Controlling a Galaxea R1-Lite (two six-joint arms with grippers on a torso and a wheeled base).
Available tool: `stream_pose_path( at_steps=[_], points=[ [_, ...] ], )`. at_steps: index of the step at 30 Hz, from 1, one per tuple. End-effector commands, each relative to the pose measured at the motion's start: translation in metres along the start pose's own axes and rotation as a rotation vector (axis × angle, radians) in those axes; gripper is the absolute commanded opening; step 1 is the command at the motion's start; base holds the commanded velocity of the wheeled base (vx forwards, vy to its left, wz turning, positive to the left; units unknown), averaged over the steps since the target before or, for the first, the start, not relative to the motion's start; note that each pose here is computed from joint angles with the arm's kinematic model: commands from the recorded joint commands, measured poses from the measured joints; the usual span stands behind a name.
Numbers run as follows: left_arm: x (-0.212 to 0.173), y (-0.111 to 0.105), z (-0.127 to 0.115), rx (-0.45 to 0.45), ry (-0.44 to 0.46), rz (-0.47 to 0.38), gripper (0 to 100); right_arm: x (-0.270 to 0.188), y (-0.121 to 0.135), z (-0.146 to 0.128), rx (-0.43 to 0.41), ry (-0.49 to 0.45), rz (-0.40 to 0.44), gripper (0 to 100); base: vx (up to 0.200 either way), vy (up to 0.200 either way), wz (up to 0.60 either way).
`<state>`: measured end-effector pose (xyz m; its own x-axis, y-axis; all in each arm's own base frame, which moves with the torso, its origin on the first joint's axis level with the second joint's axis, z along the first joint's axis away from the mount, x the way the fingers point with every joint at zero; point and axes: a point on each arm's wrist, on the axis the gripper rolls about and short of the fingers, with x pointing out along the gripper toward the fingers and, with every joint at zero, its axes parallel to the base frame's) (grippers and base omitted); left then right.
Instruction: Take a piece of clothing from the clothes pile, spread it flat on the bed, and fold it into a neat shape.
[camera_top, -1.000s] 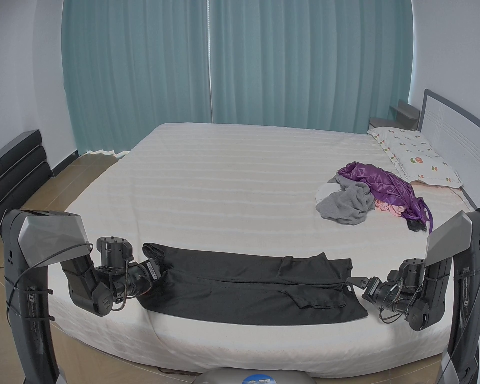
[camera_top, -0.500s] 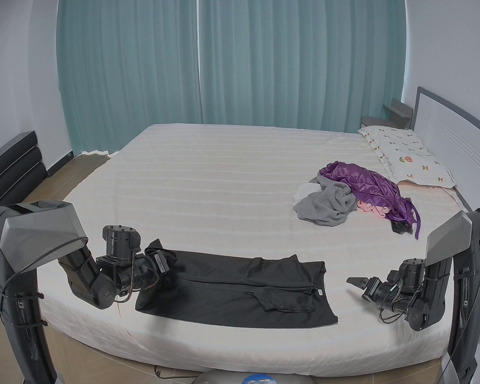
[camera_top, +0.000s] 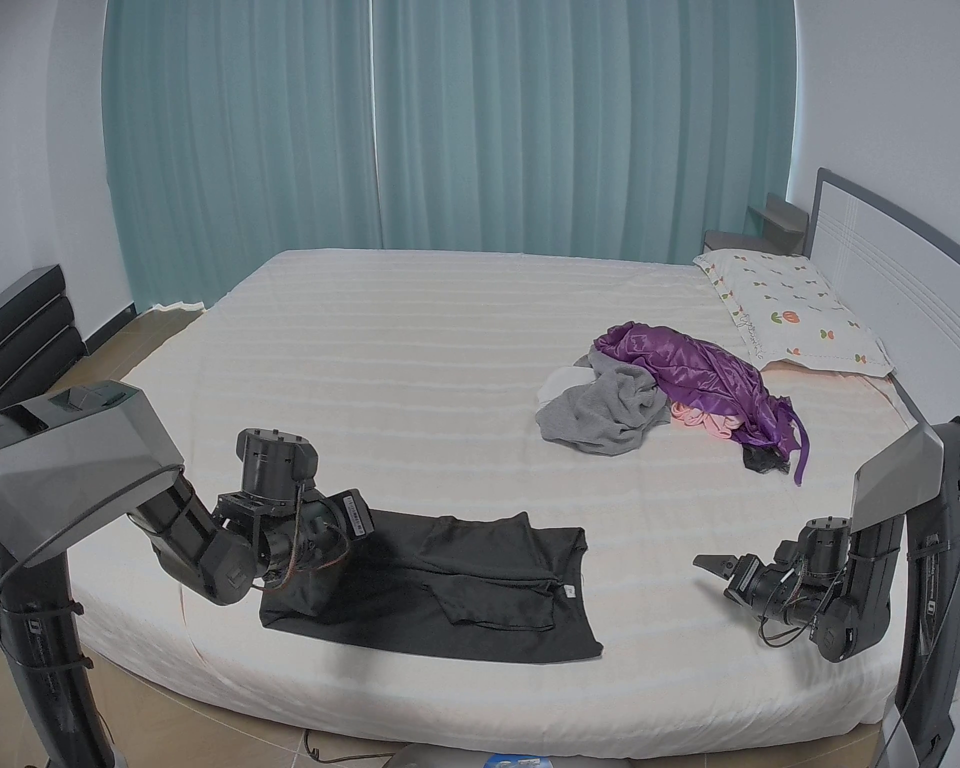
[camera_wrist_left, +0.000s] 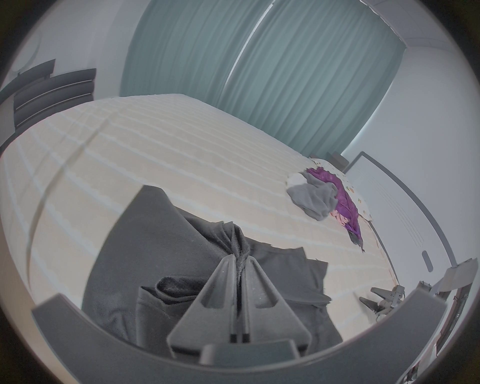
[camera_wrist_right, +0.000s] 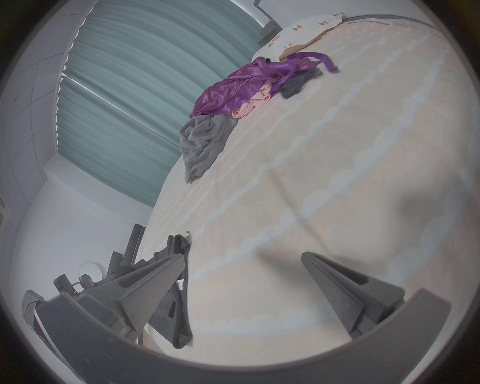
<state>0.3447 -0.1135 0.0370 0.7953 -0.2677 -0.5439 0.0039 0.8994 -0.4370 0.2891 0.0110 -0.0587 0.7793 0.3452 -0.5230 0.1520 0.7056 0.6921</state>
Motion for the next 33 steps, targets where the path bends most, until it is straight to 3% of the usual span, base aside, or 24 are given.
stream_pose_path(
  at_steps=[1, 10, 13, 23, 24, 33],
  points=[
    [0.002, -0.02, 0.0, 0.023, 0.005, -0.037, 0, 0.0, 0.001, 0.001, -0.004, -0.008, 0.007, 100, 0.0, -0.2, 0.0],
    [0.009, -0.057, -0.003, 0.002, 0.06, -0.08, 0, 0.0, 0.0, 0.0, -0.006, -0.005, 0.007, 100, 0.0, -0.2, 0.0],
    [0.018, -0.06, -0.01, 0.011, 0.079, -0.081, 0, 0.0, 0.0, 0.0, -0.008, -0.005, 0.007, 100, 0.0, -0.2, 0.0],
    [0.047, -0.062, -0.044, 0.045, 0.136, -0.031, 0, 0.0, 0.0, 0.0, -0.008, -0.006, 0.005, 100, 0.0, 0.0, 0.0],
    [0.049, -0.062, -0.048, 0.047, 0.145, -0.027, 100, 0.0, 0.0, 0.0, -0.008, -0.006, 0.005, 100, 0.0, 0.0, 0.0],
    [0.044, -0.058, -0.045, 0.017, 0.112, 0.017, 100, 0.0, 0.0, -0.001, -0.018, -0.002, 0.004, 100, 0.0, 0.0, 0.0]
  ],
)
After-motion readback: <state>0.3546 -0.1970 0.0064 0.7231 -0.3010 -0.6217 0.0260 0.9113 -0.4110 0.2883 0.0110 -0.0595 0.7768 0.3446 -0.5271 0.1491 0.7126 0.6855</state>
